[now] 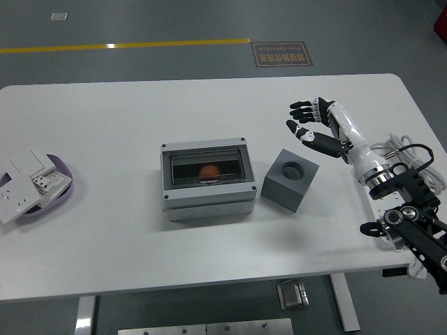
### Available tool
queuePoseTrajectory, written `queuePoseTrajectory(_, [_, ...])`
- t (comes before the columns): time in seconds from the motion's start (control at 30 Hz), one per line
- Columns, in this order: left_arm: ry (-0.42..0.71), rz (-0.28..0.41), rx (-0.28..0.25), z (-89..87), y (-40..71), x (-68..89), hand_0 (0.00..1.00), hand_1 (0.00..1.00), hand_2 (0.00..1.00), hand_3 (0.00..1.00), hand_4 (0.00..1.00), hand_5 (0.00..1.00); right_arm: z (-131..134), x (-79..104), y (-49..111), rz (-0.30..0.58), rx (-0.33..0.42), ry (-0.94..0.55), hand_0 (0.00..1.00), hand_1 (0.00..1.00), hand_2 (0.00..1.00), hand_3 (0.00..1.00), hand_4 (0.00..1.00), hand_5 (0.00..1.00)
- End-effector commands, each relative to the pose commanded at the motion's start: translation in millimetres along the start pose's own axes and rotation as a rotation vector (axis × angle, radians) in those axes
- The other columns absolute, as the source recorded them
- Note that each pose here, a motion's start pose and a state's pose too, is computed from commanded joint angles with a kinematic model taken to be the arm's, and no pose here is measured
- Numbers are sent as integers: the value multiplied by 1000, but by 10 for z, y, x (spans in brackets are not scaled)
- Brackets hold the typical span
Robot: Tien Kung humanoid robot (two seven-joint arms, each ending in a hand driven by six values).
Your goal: Pick up the cylinder from the cube,place it in the box,flap close box
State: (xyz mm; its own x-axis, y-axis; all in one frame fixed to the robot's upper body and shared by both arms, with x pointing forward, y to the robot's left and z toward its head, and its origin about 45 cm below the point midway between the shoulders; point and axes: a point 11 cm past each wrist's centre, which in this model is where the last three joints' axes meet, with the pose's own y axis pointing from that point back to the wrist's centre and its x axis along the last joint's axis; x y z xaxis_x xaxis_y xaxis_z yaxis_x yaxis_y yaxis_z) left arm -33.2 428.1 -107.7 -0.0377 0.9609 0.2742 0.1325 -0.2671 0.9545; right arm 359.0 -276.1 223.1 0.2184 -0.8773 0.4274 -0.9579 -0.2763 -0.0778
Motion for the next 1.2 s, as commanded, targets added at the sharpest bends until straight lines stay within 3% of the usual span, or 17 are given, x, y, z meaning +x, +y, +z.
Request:
queuePoseTrajectory(0.3, [7,0,0,-27,-4,5,616,639,626,632,685,244,27,27,23,29,22,-89,688,653,655,612,765,327])
queuePoseTrajectory(1.2, [14,-9,-15,-106,-15,-18,616,638,626,633,686,246,63,231,120,109,42,-142,683,643,632,575,793,282])
